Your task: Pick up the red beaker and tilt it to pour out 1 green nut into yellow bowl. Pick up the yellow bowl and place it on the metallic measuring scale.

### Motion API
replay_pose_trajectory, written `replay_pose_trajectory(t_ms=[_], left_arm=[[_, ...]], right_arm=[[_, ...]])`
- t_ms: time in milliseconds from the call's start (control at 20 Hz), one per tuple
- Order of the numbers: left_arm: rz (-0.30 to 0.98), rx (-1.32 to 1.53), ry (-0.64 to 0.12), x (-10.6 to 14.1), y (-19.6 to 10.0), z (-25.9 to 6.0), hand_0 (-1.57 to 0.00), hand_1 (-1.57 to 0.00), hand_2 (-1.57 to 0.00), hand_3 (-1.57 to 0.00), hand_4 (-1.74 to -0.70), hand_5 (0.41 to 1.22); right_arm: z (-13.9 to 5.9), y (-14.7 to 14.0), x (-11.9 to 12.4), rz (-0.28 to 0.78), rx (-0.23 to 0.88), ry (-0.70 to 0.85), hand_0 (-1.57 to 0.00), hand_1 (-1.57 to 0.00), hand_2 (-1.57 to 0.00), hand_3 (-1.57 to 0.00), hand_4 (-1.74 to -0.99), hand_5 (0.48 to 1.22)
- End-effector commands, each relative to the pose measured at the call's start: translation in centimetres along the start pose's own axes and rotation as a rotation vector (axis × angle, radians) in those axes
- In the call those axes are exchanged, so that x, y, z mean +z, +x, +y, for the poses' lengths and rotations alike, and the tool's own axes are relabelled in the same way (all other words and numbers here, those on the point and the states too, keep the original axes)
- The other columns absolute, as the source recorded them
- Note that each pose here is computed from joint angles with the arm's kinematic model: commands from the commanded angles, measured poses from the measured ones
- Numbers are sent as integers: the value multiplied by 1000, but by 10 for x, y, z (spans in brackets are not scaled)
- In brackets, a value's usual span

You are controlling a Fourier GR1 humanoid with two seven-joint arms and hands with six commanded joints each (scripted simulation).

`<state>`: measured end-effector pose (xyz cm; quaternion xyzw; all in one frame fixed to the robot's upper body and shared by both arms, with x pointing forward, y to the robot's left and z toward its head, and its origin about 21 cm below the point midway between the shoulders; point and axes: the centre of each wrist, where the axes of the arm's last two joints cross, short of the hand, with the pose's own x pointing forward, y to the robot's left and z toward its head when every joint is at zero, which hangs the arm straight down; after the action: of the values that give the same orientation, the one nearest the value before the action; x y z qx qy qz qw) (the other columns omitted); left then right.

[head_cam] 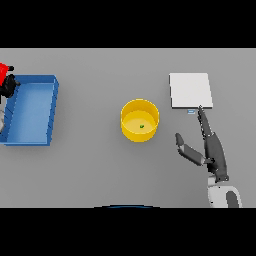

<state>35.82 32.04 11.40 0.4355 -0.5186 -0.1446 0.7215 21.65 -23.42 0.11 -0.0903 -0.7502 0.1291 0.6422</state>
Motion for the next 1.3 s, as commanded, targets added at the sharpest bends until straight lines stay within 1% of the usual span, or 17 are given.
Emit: replay_pose_trajectory(t_ms=[0, 100, 150, 250, 300, 350, 400, 450, 500, 550, 600, 650, 750, 900, 1000, 1150, 1250], left_arm=[[6, 1, 1, 3, -4, -4, -1571, -1571, -1571, -1509, -1741, 1221], [39, 1, -1, 3, -14, -7, -1571, -1571, -1571, -1531, -1741, 1166], [51, 2, -7, 4, -17, -10, -1571, -1571, -1571, -1539, -1741, 1117], [54, -20, -13, 7, -22, -14, -1571, -1571, -1571, -1551, -1741, 967], [47, -45, -17, 6, -23, -13, -1571, -1571, -1571, -1555, -1667, 908], [52, -68, -36, 8, -27, -16, -1571, -1571, -1571, -1503, -1530, 865], [41, -75, -59, 11, -26, -15, -1564, -1449, -1432, -1362, -1374, 830], [34, -75, -129, 17, -23, -11, -1457, -1180, -1187, -1129, -1229, 803], [46, -82, -171, 19, -24, -10, -1166, -944, -959, -903, -1120, 778], [53, -106, -226, 20, -24, -5, -932, -755, -767, -722, -1034, 758], [45, -114, -257, 19, -20, 0, -746, -604, -613, -577, -968, 740], [43, -128, -287, 22, -20, 0, -596, -483, -490, -462, -916, 723], [48, -132, -318, 21, -20, 4, -381, -309, -313, -295, -851, 698], [35, -122, -321, 21, -17, 6, -195, -158, -160, -151, -802, 679], [24, -104, -307, 20, -15, 6, -124, -100, -102, -96, -791, 674], [-11, -54, -285, 19, -14, 9, -63, -51, -52, -49, -785, 674], [-32, -47, -276, 20, -13, 6, -40, -32, -33, -31, -781, 674]], right_arm=[[0, 0, -2, 0, -4, 2, 1, 1, 1, 1, -1217, 666], [1, -2, 0, 2, 10, 1, 1, 1, 1, 1, -1214, 666], [2, -2, 2, 2, 9, 1, 1, 1, 1, 1, -1207, 665], [2, 0, 3, -14, 0, 2, 1, 1, 1, 1, -1205, 664], [3, 0, 4, -23, 4, 3, 1, 1, 1, 1, -1202, 667], [4, 0, 5, -21, 5, 3, 1, 1, 1, 1, -1197, 664], [2, 0, 5, -18, 1, 2, 1, 1, 1, 1, -1192, 663], [0, -2, 5, -3, -1, -2, 1, 1, 1, 1, -1188, 663], [1, -3, 7, -2, 3, -2, 1, 1, 1, 1, -1187, 664], [3, -2, 6, -6, 2, -5, 1, 1, 1, 1, -1185, 665], [6, -1, 7, -7, 11, -1, 1, 1, 1, 1, -1181, 665], [2, -1, 8, -11, 15, -3, 1, 1, 1, 1, -1182, 667], [3, 0, 8, 1, 5, -4, 1, 1, 1, 1, -1187, 667], [4, 1, 10, 7, 15, 7, 1, 1, 1, 1, -1188, 668], [6, 0, 11, 23, 19, 7, 1, 1, 1, 1, -1193, 660], [7, 4, 9, 17, 78, 9, 1, 1, 1, 1, -1203, 660], [7, 8, 2, -3, 91, 55, 1, 1, 1, 1, -1175, 677]])
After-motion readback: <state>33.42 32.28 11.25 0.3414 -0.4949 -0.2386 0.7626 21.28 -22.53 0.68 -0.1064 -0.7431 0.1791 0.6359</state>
